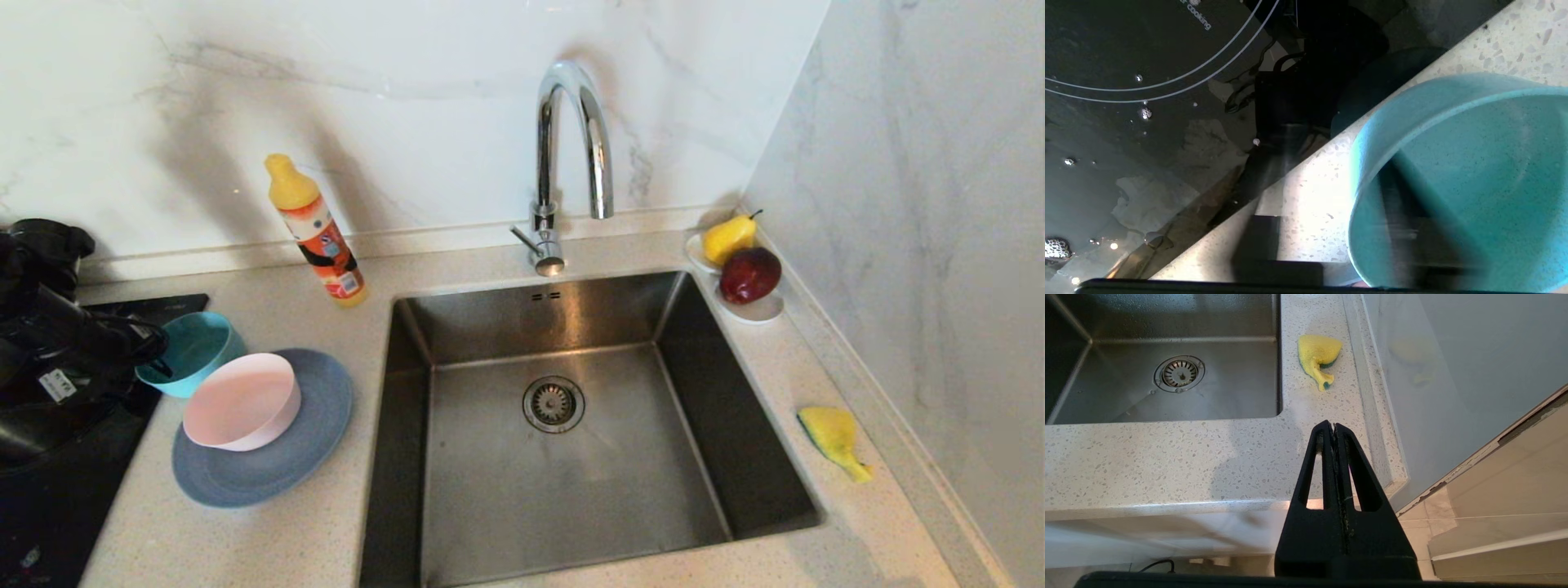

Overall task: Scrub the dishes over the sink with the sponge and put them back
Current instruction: Place the bowl on the bowl

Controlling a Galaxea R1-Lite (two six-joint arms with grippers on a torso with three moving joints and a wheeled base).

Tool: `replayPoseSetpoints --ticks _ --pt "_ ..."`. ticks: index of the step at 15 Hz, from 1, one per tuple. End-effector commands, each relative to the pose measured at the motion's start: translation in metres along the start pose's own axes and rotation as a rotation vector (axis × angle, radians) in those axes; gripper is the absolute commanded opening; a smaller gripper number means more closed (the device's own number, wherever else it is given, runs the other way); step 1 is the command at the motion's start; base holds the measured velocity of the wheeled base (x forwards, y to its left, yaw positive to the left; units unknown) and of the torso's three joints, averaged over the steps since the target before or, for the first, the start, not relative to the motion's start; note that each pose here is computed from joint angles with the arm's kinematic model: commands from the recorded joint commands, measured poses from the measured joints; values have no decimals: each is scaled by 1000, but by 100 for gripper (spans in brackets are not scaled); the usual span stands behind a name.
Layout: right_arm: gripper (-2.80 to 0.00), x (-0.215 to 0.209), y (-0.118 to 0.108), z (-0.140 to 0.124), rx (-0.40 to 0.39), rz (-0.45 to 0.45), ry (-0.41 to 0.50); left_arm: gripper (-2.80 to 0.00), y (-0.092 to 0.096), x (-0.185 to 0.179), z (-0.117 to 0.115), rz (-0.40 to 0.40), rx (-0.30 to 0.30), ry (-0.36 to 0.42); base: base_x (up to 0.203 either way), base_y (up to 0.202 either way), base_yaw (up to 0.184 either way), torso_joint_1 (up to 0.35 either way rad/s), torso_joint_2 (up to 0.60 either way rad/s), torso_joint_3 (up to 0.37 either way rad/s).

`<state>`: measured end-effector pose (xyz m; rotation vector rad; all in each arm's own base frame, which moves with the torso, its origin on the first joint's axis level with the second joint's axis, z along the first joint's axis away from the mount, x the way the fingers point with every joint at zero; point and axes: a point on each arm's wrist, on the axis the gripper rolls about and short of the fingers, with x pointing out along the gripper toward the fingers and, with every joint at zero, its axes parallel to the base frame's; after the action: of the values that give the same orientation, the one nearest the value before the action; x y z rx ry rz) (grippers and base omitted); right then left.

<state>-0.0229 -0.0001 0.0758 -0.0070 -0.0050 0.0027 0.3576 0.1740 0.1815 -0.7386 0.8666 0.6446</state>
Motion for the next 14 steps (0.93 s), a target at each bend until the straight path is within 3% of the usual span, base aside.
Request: replayPoseSetpoints --ticks 1,7,10,12,14 --pt "-280 0 0 0 0 0 -1 -280 -1 0 2 -4 -4 -5 0 0 0 0 0 0" --pt "-280 0 0 0 -1 0 -2 -280 -11 -24 18 -51 -40 -98 0 0 0 0 0 0" --pt "-280 0 0 0 -1 0 -1 -280 -14 -66 20 -88 -55 -143 0 0 0 0 0 0" --pt "-280 0 0 0 0 0 -1 -280 -11 -96 9 -119 -49 -105 0 0 0 0 0 0" --pt "-280 0 0 0 -1 0 -1 -280 -9 -117 -9 -137 -28 -4 0 0 0 0 0 0"
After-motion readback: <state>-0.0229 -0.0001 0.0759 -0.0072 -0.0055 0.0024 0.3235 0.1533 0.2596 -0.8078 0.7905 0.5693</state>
